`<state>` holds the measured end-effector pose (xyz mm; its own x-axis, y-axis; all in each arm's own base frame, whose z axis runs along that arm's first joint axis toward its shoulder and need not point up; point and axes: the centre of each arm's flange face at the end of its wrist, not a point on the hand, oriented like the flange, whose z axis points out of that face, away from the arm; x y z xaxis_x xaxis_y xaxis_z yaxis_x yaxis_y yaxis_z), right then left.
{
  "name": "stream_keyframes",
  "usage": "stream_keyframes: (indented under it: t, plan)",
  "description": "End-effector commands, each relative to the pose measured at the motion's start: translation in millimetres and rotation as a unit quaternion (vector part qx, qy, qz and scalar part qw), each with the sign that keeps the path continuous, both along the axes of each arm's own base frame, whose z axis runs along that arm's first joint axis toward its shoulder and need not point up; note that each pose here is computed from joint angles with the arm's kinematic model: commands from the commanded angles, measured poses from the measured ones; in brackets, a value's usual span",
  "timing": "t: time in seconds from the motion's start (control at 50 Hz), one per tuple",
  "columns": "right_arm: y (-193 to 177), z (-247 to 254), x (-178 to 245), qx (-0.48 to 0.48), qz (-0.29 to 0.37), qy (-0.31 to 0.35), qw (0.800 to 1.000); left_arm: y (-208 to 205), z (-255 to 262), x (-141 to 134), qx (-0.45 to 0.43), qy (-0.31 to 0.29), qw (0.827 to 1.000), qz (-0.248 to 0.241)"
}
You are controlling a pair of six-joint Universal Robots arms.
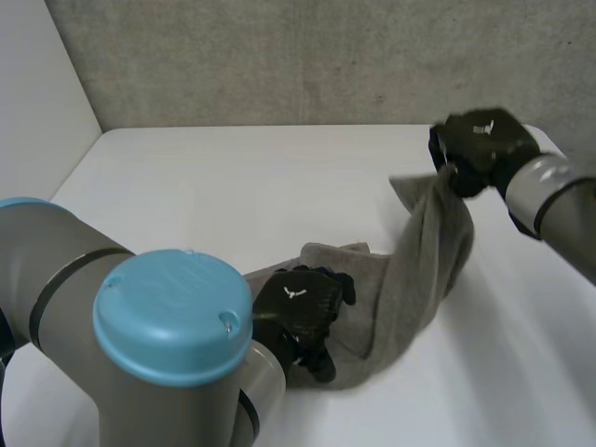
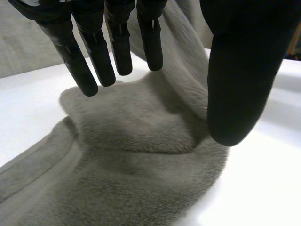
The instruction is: Fold the laundry
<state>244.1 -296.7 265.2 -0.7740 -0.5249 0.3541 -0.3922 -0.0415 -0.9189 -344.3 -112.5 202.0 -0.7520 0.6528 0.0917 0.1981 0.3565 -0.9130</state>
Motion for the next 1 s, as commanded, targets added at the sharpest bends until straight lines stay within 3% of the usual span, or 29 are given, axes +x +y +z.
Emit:
stream_keyframes:
  t: [0.02,0.2,0.48,0.58,0.8,0.94,1.0]
  plan:
    - [37.0,0.2,-8.4,-0.035,0.033,0.076,0.996,-57.2,7.8,24.0,-0.013,0.011,0.996,0.085]
    - [86.0,69.2,-4.2,-0.162,0.115,0.033,0.980,-90.2,13.5,21.8,-0.054,0.055,0.991,0.109]
    - [137.1,129.5,-13.1,-0.279,0.127,0.011,0.952,-112.4,-14.8,-4.3,-0.062,0.068,0.993,0.080]
    - [145.4,136.9,-15.4,-0.282,0.128,-0.008,0.951,-116.6,-32.7,-22.3,-0.046,0.080,0.996,0.020]
    - [147.8,132.4,-15.8,-0.244,0.135,-0.047,0.959,-129.5,-60.2,-37.7,-0.050,0.091,0.995,0.005]
    - [148.1,129.6,-15.9,-0.239,0.135,-0.046,0.961,-137.0,-50.5,-44.6,-0.063,0.108,0.992,0.002]
    - [148.4,128.8,-15.6,-0.238,0.137,-0.045,0.960,-135.7,-48.3,-50.8,-0.060,0.119,0.991,-0.027]
